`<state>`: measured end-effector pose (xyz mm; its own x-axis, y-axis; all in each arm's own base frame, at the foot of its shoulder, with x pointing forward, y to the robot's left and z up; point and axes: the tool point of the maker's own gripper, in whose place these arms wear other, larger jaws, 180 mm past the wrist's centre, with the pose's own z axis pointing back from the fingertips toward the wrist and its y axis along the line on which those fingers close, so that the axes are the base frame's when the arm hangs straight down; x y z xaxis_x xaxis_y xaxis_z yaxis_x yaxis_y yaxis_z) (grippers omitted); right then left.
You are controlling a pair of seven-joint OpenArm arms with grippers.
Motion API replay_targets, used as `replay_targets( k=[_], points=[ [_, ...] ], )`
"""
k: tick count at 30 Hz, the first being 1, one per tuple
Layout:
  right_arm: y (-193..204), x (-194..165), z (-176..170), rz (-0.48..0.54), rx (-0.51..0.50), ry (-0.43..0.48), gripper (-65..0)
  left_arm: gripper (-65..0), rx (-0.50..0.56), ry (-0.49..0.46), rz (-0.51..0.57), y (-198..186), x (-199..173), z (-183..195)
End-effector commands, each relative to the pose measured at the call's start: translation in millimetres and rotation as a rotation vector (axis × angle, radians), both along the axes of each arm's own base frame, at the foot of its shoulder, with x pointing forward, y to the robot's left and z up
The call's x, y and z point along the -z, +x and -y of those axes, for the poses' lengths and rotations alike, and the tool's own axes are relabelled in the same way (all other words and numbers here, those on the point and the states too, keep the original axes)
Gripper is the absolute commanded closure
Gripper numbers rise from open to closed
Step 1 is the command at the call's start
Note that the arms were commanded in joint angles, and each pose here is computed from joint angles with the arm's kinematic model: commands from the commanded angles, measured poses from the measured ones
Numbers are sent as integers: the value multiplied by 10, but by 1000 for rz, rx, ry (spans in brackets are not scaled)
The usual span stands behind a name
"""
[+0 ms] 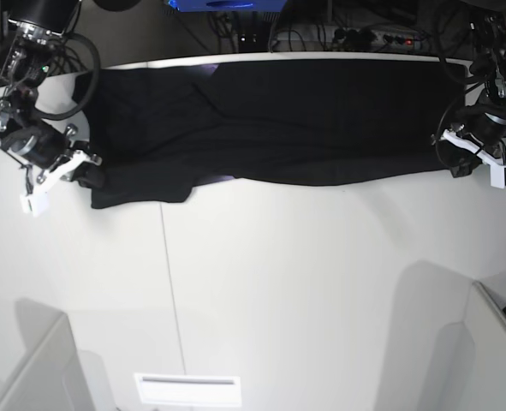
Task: Fold the T-shirt properly
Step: 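Carry the hem over onto the shoulder edge with both grippers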
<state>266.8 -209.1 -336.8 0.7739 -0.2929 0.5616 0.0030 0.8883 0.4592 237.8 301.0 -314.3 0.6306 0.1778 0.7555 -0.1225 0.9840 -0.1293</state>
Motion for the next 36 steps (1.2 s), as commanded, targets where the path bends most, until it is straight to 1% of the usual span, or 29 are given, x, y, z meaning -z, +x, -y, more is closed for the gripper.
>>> replay_targets(
  k=[1,3,6,13,17,19,20,23,25,29,32,36],
  points=[
    [120,-168,29,69,0,-1,0,0,10,22,52,84,-154,-27],
    [184,-232,18,89,-6,-2,0,0,18,27,79,148,-238,-4],
    [223,-278,7,86,-15,1,0,0,34,34,127,247,-387,48],
    [274,-304,-16,97,-22,4,0,0,35,33,132,256,-402,56],
    [321,-341,-11,109,-21,3,0,0,-3,51,159,255,-504,-88],
    [333,-341,-21,111,-20,7,0,0,-16,57,193,315,-606,-135],
    [358,-345,-25,114,-17,14,0,0,-18,50,203,338,-636,-138],
    [452,-298,-34,105,-3,50,0,0,-5,-31,239,395,-710,-48],
    [489,-280,-33,101,3,63,0,0,15,-52,256,441,-786,-22],
    [529,-284,-104,101,-19,68,0,0,19,-55,258,444,-802,-24],
    [531,-301,-87,107,-14,65,0,0,18,-54,251,426,-784,-28],
    [515,-291,-71,100,-16,59,0,0,-20,-33,229,291,-757,-178]
  ],
)
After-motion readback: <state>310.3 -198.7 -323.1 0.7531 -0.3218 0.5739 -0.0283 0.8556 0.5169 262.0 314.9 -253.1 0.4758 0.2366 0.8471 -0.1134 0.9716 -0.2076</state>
